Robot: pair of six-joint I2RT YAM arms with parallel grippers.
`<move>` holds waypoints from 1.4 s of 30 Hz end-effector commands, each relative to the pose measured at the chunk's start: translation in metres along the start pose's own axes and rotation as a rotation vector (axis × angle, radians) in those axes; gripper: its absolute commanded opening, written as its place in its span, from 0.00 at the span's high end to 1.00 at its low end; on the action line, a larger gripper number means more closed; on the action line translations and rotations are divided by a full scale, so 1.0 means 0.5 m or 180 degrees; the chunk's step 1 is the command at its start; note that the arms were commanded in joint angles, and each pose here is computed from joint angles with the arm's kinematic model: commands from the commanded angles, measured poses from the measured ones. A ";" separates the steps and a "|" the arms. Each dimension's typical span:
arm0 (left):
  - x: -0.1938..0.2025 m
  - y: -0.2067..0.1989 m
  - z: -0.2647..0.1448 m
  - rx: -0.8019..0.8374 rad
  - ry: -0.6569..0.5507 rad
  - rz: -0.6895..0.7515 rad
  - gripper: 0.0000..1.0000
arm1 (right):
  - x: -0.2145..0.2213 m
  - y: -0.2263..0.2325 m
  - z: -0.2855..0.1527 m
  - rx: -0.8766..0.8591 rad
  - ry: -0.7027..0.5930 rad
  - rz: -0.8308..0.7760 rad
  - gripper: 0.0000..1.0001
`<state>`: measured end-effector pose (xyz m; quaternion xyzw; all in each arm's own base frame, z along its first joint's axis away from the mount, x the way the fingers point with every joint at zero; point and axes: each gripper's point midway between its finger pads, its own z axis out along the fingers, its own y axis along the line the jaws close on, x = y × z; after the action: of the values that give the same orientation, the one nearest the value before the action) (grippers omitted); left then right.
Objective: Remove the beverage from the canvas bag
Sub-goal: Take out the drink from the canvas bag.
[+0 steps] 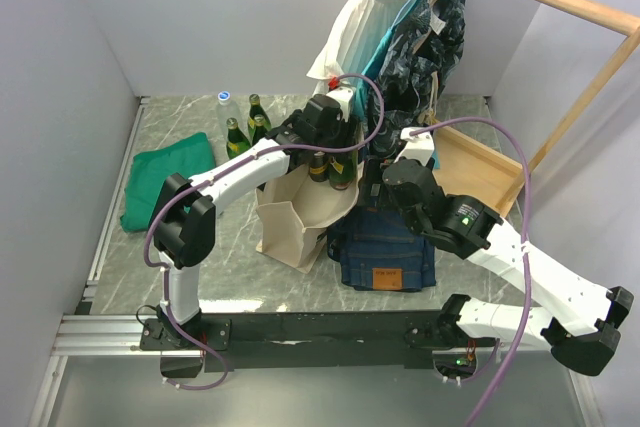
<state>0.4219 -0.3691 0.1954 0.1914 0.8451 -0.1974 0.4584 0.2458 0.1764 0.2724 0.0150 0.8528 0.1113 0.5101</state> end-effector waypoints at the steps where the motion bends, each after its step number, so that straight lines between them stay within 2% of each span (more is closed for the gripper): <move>1: -0.022 -0.010 -0.005 0.0013 -0.0088 -0.0008 0.48 | -0.014 -0.001 -0.001 -0.0009 -0.0095 0.0083 0.08; 6: -0.018 -0.011 0.000 0.0022 -0.0061 -0.0010 0.46 | -0.013 -0.004 -0.001 -0.0001 -0.0099 0.0095 0.08; 9: -0.016 -0.012 0.000 0.0035 -0.0053 -0.0015 0.54 | -0.011 -0.004 0.001 0.0008 -0.0093 0.0087 0.08; 12: -0.013 -0.012 0.000 0.0022 -0.0041 -0.0016 0.66 | -0.010 -0.003 0.002 0.0002 -0.0084 0.0079 0.08; 14: -0.015 -0.012 -0.002 0.0024 -0.0051 -0.0012 0.80 | -0.011 -0.003 0.003 0.0002 -0.0083 0.0081 0.08; 19: -0.018 -0.016 -0.001 0.0051 -0.0039 -0.0006 0.99 | -0.010 -0.003 0.003 -0.0004 -0.0083 0.0084 0.08; 27: -0.028 -0.043 -0.013 0.0224 -0.0025 0.0056 0.99 | -0.008 -0.003 0.002 -0.0012 -0.0078 0.0093 0.08; 42: -0.095 -0.078 -0.097 0.0397 -0.0204 0.0134 0.99 | -0.010 0.004 0.000 -0.0086 -0.0080 0.0134 0.08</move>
<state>0.4090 -0.3712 0.1956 0.2199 0.8499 -0.1947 0.4375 0.2458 0.1791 0.2685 0.0125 0.8549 0.1180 0.5050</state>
